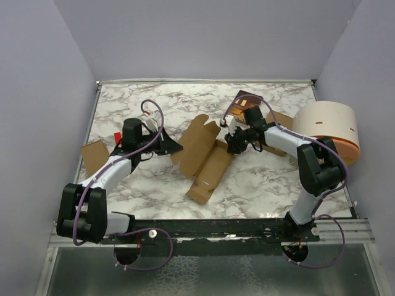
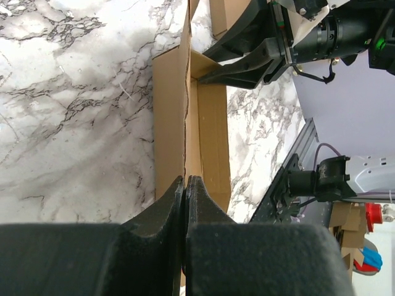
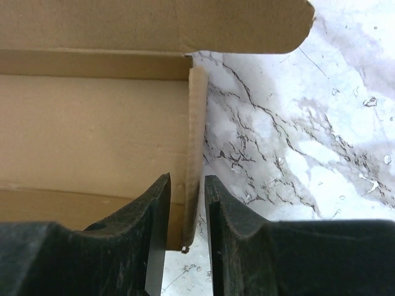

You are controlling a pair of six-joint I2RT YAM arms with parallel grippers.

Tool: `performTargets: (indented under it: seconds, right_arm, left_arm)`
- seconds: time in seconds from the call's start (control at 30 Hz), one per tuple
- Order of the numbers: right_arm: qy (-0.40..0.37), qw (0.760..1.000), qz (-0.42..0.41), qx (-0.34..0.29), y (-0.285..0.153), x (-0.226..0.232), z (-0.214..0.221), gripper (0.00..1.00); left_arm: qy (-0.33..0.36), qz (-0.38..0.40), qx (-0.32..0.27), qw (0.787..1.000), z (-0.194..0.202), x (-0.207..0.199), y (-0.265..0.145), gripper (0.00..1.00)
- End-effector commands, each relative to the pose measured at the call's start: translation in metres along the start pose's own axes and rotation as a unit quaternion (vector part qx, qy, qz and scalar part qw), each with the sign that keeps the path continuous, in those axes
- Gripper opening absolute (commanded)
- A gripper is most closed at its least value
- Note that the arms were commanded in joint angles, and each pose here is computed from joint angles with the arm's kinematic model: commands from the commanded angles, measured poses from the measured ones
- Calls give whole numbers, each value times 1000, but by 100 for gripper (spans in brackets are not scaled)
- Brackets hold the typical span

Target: Fold the paper box

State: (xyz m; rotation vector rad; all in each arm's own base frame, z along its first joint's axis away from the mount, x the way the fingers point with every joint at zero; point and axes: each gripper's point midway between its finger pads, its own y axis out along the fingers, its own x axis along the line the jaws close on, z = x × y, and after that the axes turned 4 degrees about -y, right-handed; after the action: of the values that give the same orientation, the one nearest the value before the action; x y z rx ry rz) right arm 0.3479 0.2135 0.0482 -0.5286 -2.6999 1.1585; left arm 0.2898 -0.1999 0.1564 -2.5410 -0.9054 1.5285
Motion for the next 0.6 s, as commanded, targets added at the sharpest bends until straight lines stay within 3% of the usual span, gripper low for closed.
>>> performTargets:
  seconds: [0.0,0.3,0.43,0.57]
  right_arm:
    - [-7,999,23,-24,-8,-11,-19,30]
    - [-14,999,44,-4,6,-15,-17,28]
    - [-23,998,57,9,6,-18,-13,14]
    - [-29,997,63,23,9,-17,-7,7]
  left_arm:
    - [20,5,-6,1000,-10,-7,3,0]
    - [16,10,5,1000,-5,-8,7,0]
    - [19,12,3,1000,-7,-10,7,0]
    - [25,19,0,1000,-10,-16,10,0]
